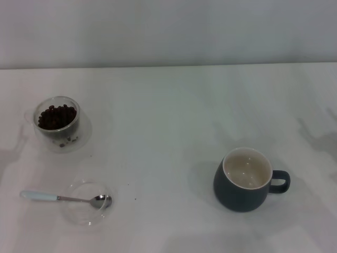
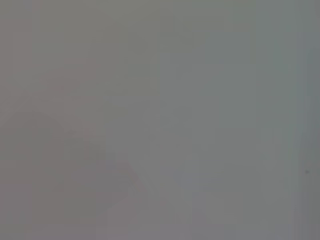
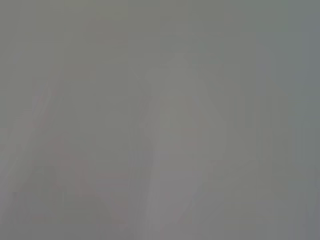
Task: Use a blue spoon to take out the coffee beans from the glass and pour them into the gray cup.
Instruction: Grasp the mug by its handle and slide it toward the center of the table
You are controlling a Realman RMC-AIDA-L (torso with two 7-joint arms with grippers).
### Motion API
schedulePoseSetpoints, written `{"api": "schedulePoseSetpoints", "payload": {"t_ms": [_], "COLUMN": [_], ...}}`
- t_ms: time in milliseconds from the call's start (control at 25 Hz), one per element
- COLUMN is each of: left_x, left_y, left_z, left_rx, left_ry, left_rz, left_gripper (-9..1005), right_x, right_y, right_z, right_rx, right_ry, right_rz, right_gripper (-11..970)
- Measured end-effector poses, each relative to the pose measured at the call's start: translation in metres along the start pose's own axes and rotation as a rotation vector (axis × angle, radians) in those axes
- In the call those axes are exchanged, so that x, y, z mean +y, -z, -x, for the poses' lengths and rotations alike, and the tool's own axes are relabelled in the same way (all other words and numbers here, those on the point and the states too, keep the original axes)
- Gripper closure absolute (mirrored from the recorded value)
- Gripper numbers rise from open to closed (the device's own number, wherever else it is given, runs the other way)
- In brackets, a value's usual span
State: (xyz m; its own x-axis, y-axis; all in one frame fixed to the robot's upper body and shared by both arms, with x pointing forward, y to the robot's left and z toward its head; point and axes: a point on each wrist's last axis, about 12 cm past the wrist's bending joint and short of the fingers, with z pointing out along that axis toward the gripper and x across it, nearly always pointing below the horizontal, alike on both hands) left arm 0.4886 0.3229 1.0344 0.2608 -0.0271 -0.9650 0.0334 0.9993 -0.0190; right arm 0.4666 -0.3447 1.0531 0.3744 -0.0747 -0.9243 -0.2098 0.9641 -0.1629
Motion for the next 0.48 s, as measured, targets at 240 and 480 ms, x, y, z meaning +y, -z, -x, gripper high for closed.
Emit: {"api": "schedulePoseSetpoints", "payload": {"t_ms": [240,480], "left_x": [0.000,0.002], "left_y": [0.008,0.014], "left_z": [-0.003,-0.003], "left_rx": [0.022,0.026], "left_ry": [0.005,0.006], "left_rz": [0.008,0.014], "left_gripper": [104,104], "right_x": [0.000,-0.001], "right_y": [0.001,0.006], "right_z": [-0.001,0.000], "right_rx": [0.006,0.002], "right_ry": [-0.006,-0.008], "right_rz": [0.003,-0.005], "right_gripper": [91,97]}}
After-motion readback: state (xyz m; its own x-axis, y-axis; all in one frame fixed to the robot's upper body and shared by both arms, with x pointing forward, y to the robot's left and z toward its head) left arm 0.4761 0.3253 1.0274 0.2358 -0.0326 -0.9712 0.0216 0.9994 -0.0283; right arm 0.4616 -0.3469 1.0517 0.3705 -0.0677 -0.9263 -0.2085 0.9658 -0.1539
